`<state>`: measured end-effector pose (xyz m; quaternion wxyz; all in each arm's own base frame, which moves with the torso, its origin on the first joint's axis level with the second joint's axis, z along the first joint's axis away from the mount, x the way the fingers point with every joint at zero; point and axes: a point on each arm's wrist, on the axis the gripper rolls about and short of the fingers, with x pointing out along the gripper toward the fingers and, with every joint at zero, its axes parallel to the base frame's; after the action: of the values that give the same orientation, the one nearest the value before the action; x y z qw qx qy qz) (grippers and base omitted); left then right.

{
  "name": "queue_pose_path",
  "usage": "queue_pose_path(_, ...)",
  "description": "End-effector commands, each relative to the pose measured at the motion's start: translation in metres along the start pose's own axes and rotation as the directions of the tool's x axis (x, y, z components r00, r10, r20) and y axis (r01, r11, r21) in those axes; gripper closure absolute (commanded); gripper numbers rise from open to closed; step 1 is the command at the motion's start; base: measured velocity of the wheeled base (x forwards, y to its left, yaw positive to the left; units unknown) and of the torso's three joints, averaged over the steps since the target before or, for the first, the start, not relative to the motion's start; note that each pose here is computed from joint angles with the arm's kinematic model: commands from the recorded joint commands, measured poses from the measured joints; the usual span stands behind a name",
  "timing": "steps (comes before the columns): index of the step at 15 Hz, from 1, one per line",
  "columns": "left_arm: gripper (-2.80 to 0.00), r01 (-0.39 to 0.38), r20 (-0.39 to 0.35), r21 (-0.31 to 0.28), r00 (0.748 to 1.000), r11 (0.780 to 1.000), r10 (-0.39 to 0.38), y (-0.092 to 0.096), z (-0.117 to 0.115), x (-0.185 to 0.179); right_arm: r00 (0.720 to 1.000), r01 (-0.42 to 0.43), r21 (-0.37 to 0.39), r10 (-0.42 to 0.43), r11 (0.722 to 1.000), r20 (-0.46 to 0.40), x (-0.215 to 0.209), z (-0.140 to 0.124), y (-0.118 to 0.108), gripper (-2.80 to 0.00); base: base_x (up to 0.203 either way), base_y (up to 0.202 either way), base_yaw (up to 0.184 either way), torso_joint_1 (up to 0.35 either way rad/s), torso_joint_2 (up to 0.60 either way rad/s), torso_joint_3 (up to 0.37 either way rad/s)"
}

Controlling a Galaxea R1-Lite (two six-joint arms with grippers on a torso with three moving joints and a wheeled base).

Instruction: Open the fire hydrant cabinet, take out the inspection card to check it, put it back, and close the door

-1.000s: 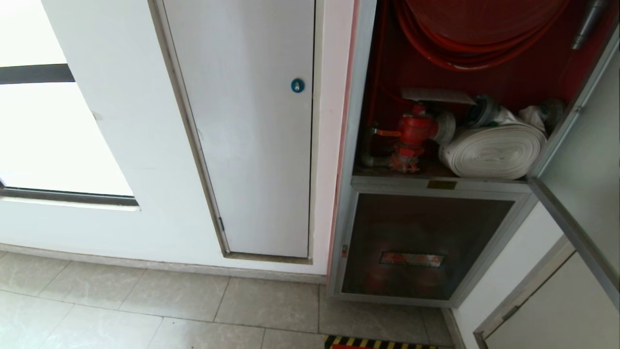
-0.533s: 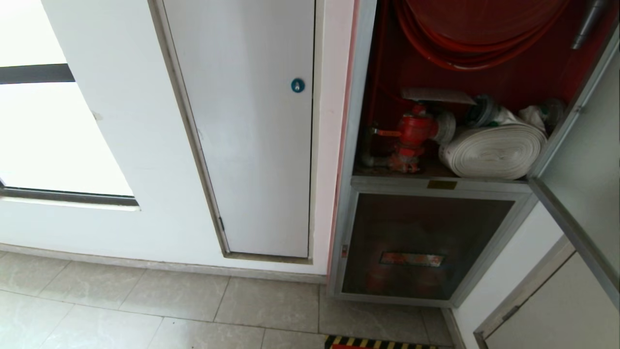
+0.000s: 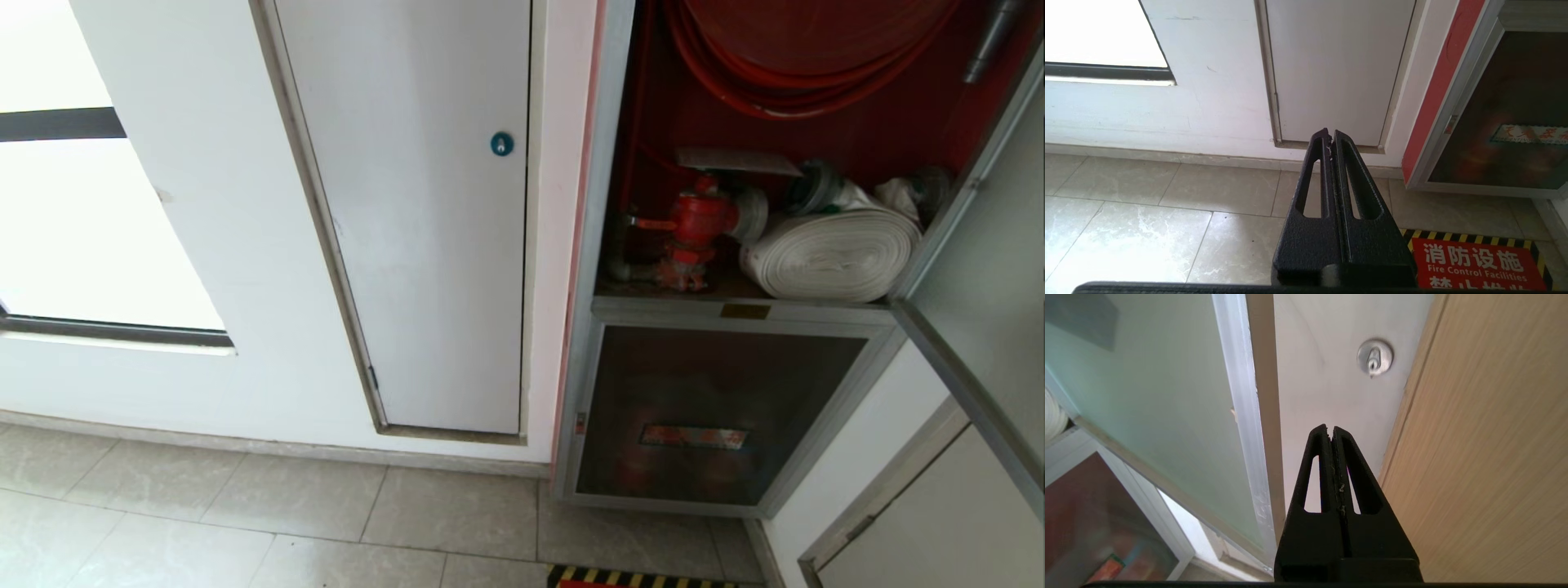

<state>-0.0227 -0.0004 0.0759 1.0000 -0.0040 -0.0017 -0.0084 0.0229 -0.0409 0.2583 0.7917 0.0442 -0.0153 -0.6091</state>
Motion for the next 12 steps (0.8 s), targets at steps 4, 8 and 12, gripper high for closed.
queue_pose_path(4, 0.00, 0.000, 0.000, -0.001, 1.000, 1.000, 0.000, 0.000, 0.000, 0.000, 0.999, 0.039, 0.034, -0.038, 0.999, -0.016, 0.016, 0.001, 0.005, 0.00, 0.000, 0.000, 0.000, 0.000, 0.00, 0.000)
queue_pose_path(8, 0.00, 0.000, 0.000, -0.001, 1.000, 1.000, 0.000, 0.000, 0.000, 0.000, 0.997, 0.067, 0.065, -0.065, 0.996, -0.032, 0.030, 0.001, 0.009, 0.00, 0.000, 0.000, 0.000, 0.000, 0.00, 0.000)
queue_pose_path(12, 0.00, 0.000, 0.000, -0.001, 1.000, 1.000, 0.000, 0.000, 0.000, 0.000, 0.996, 0.073, 0.066, -0.070, 0.995, -0.050, 0.042, 0.000, 0.008, 0.00, 0.000, 0.000, 0.000, 0.000, 0.00, 0.000)
